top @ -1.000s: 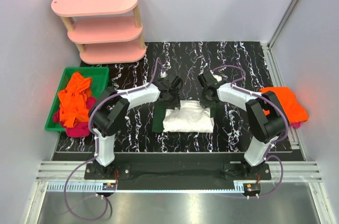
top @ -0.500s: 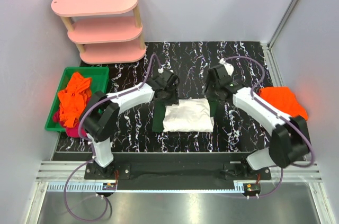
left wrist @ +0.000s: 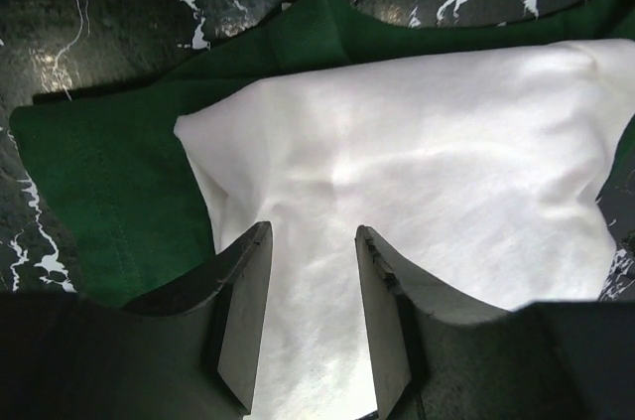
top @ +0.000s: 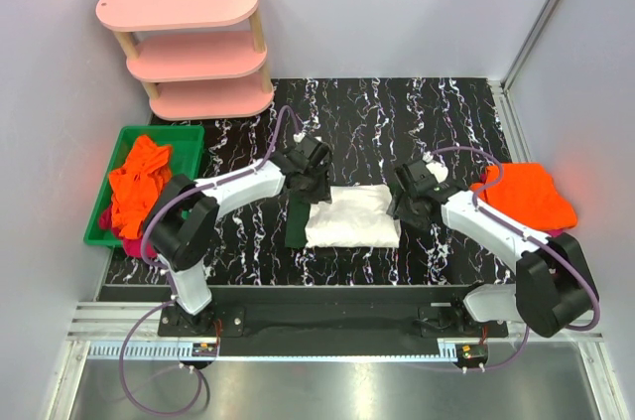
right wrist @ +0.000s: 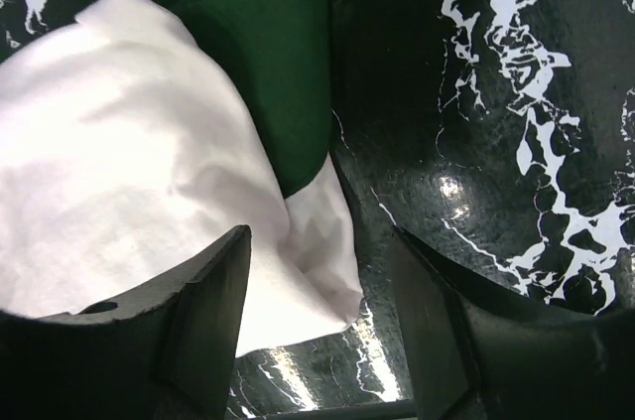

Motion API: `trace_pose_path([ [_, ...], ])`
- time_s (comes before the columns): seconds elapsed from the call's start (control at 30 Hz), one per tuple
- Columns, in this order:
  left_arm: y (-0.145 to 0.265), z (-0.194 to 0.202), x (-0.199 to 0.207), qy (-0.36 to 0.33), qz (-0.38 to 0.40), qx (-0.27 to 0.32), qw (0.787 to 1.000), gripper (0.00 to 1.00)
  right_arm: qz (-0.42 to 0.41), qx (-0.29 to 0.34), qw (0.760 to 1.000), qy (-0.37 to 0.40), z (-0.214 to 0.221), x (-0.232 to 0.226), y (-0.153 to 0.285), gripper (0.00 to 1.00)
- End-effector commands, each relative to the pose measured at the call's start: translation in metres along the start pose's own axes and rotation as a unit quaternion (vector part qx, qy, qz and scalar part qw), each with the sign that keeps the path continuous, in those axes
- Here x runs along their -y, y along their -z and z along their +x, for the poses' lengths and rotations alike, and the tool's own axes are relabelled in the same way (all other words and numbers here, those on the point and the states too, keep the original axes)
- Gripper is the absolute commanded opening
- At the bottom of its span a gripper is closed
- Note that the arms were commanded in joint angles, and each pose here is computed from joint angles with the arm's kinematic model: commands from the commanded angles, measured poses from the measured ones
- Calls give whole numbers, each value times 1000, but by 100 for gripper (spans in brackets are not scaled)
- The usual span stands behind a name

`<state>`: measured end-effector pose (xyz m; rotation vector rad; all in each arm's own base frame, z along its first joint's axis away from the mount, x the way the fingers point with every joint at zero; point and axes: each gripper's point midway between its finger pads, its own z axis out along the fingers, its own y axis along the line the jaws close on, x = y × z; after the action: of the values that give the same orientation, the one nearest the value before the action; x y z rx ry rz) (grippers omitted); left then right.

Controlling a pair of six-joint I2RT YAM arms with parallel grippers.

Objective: Fold and stack the t-shirts
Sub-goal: Put the neatly folded tshirt into the corner of the board with the right arm

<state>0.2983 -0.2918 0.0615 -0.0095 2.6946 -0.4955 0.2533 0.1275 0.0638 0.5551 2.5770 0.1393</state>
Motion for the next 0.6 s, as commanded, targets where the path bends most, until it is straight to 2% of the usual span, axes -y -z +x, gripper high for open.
trace_pose_path([
  [0.0,12,-6,15,-8,32,18,999,44,-16,19,999,-20,-6,-8,7,66],
  [0.23,14,1,16,-7,32,16,999,44,-3,-3,1000,-17,12,1,-7,67],
  [0.57,21,4,13,-7,30,21,999,44,46,-57,997,-1,45,18,-38,75],
])
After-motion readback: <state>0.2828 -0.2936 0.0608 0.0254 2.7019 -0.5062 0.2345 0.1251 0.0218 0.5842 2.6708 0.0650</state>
